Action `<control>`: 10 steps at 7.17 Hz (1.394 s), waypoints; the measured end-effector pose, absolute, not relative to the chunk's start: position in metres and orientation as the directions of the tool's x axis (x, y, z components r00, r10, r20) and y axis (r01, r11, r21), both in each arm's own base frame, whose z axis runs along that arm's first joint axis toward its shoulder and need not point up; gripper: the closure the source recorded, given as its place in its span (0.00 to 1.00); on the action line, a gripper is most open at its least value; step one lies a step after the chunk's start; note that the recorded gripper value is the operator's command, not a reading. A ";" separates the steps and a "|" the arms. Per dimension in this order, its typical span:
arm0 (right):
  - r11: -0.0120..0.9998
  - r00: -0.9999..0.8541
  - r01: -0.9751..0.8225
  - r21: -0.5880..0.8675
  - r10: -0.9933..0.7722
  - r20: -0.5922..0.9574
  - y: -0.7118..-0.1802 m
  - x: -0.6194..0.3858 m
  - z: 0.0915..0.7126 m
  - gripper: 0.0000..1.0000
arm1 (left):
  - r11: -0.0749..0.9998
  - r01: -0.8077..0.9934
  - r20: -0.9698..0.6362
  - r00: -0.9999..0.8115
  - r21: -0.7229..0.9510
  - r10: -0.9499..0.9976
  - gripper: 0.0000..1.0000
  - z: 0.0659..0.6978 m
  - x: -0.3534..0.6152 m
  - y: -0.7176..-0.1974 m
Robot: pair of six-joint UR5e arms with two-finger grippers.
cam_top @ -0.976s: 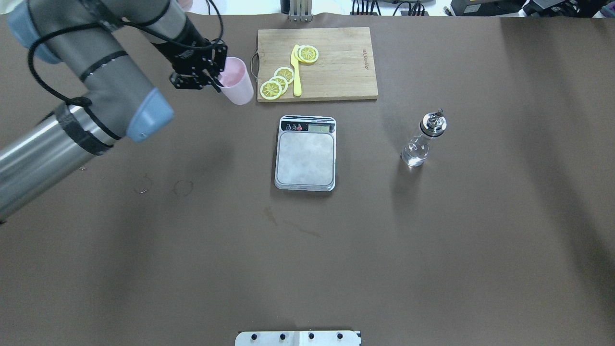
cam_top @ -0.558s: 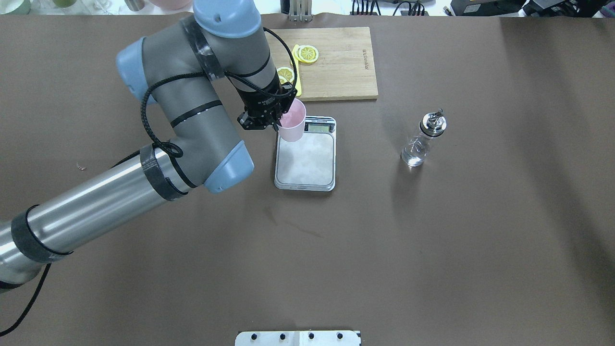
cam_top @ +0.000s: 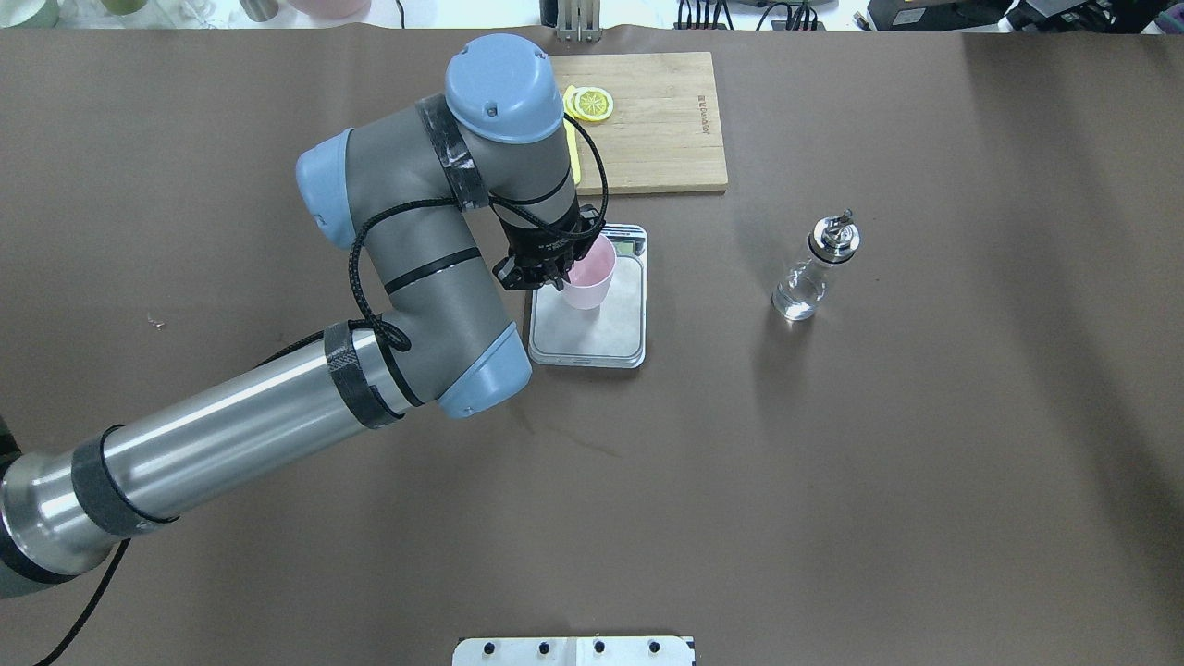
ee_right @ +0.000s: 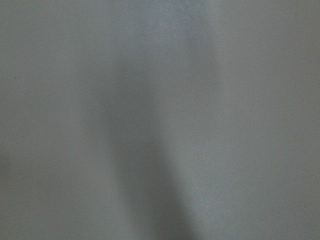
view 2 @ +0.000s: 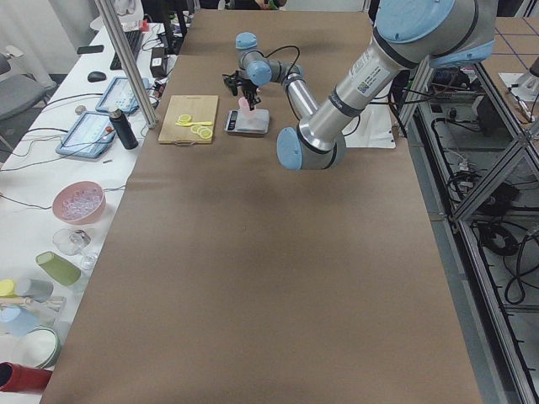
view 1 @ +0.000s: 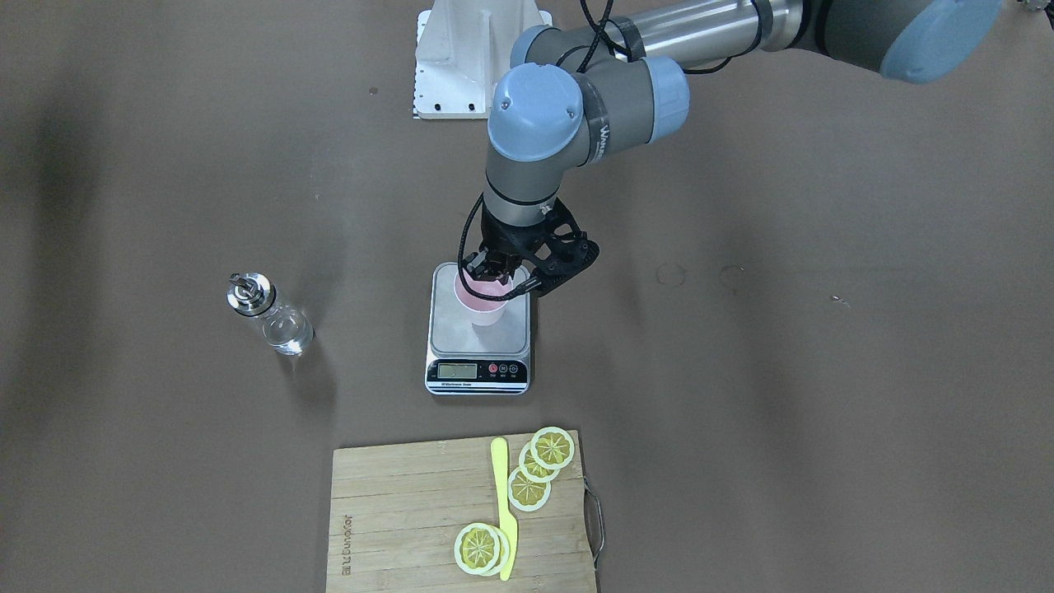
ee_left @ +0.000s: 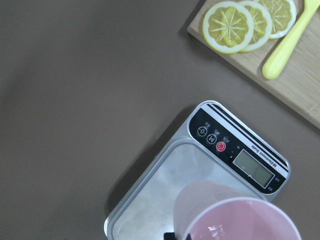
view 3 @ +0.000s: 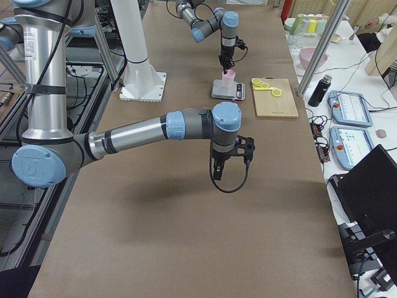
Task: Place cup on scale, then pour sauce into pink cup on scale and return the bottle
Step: 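Carry the pink cup with the left gripper onto the scale tray, then open the left gripper and withdraw it from the cup while the right arm moves in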
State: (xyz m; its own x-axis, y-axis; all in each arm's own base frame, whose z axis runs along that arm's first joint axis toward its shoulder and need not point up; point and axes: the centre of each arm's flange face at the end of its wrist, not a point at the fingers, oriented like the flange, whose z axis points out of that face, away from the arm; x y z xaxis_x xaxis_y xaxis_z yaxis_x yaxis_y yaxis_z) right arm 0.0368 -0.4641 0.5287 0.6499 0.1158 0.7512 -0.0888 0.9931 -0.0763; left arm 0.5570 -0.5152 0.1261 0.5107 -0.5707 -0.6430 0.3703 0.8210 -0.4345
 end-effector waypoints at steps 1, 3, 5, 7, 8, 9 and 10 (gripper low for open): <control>0.993 0.649 -0.089 -0.074 0.114 0.752 -0.464 0.037 0.527 0.00 | 0.824 0.367 -0.642 0.516 -0.432 -0.566 0.34 0.127 0.562 -0.512; 0.994 0.649 -0.086 -0.062 0.103 0.754 -0.465 0.037 0.526 0.00 | 0.833 0.362 -0.659 0.511 -0.418 -0.552 0.02 0.127 0.564 -0.509; 0.997 0.649 -0.082 0.000 0.053 0.759 -0.467 0.033 0.511 0.00 | 0.861 0.355 -0.719 0.480 -0.364 -0.502 0.02 0.119 0.532 -0.497; 0.986 0.646 -0.057 0.159 -0.085 0.758 -0.463 0.023 0.455 0.00 | 0.887 0.348 -0.757 0.477 -0.304 -0.447 0.02 0.146 0.470 -0.481; 0.967 0.638 -0.045 0.250 -0.165 0.752 -0.461 0.015 0.428 0.00 | 0.893 0.355 -0.764 0.484 -0.275 -0.428 0.02 0.163 0.441 -0.481; 0.949 0.634 -0.035 0.313 -0.221 0.741 -0.461 -0.001 0.406 0.00 | 0.902 0.361 -0.768 0.498 -0.239 -0.403 0.02 0.181 0.415 -0.485; 0.934 0.642 -0.043 0.354 -0.246 0.727 -0.459 -0.023 0.384 0.00 | 0.912 0.361 -0.768 0.522 -0.195 -0.371 0.02 0.203 0.388 -0.493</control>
